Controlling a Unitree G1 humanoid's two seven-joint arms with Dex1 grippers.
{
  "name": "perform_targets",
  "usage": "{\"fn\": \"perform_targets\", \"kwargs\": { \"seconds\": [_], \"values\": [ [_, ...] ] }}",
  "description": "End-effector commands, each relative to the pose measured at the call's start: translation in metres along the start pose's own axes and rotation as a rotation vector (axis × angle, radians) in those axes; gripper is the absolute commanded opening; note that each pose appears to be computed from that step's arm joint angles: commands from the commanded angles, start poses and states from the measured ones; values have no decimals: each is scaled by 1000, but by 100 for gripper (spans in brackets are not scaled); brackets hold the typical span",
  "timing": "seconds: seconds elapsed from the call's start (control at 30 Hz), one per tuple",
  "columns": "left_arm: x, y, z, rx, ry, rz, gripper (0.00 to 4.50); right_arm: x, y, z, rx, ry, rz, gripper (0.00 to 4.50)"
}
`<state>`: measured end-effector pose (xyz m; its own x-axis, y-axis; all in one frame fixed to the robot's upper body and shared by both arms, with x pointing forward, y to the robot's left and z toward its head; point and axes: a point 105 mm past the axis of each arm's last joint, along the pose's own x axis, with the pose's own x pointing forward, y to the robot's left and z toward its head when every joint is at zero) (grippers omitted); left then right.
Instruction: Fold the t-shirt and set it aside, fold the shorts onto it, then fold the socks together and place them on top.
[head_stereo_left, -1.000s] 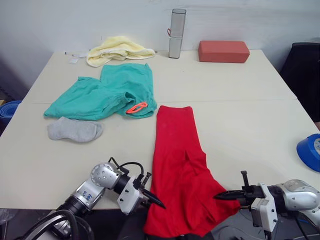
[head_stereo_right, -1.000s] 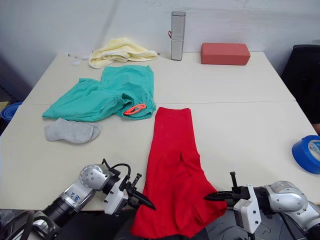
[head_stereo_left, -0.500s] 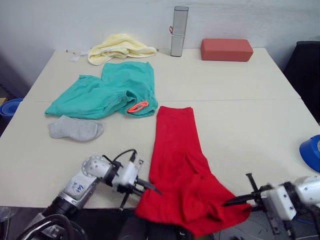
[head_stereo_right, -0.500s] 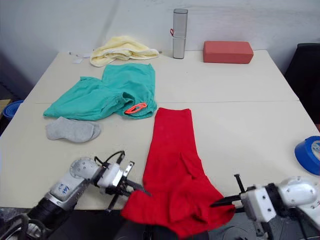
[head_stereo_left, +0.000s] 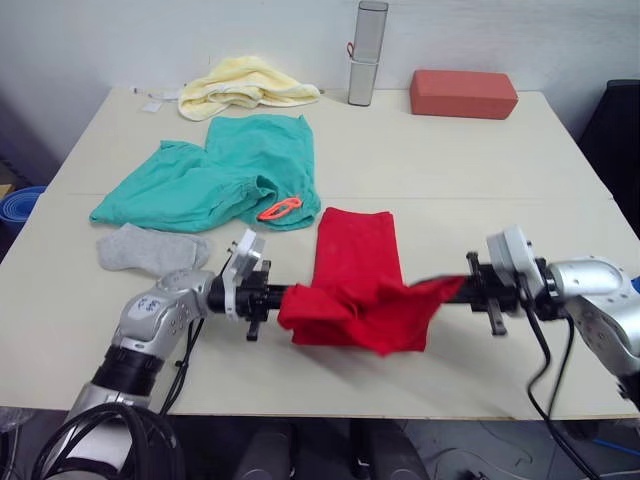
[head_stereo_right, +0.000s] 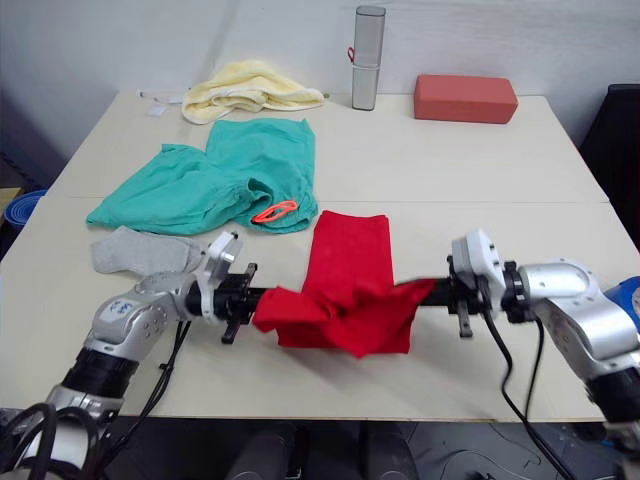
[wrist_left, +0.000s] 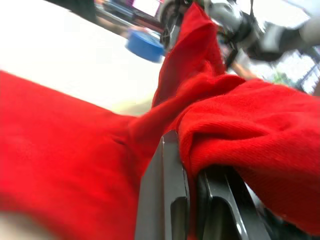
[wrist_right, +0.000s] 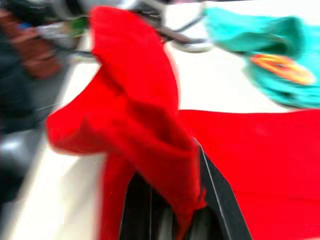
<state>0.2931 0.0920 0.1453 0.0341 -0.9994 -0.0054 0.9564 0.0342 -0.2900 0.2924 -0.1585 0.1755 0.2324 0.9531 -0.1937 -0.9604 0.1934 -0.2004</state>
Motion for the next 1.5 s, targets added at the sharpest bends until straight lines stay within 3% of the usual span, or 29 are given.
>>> {"fn": "perform_targets", "kwargs": {
  "seconds": [0.03, 0.3, 0.6, 0.73, 0.83, 0.93, 1.03, 1.07, 1.23, 1.3, 1.4, 1.5],
  "values": [
    [-3, 24, 13, -42, -42, 115, 2, 1, -31, -6, 10, 34, -116, 0],
    [-7, 83, 30, -209, -132, 401, 2, 0, -79, -29, 118, 128, -319, 0],
    [4, 108, 20, -260, -101, 499, 2, 10, -99, -44, 221, 146, -412, 0],
    [1, 116, 19, -286, -131, 551, 2, 10, -103, -53, 267, 155, -458, 0],
    [-4, 120, 17, -259, -113, 599, 72, 8, -103, -54, 278, 154, -468, 71],
    [-10, 120, 21, -196, -117, 618, 168, 0, -107, -50, 221, 153, -520, 174],
    [-23, 112, 36, 53, -110, 619, 266, -17, -103, -39, 199, 110, -514, 281],
    [-28, 106, 39, 134, -89, 604, 270, -24, -102, -33, 181, 78, -515, 314],
    [-53, 83, 48, 342, -65, 580, 270, -50, -92, -13, 105, -32, -509, 314],
    [-57, 70, 45, 414, -21, 527, 231, -54, -85, -8, 77, -45, -484, 318],
    [-50, 54, 38, 485, 33, 420, 148, -43, -67, -10, 24, -10, -392, 229],
    [-37, 37, 30, 561, 66, 305, 45, -23, -43, -14, -88, 40, -273, 114]
  ]
}}
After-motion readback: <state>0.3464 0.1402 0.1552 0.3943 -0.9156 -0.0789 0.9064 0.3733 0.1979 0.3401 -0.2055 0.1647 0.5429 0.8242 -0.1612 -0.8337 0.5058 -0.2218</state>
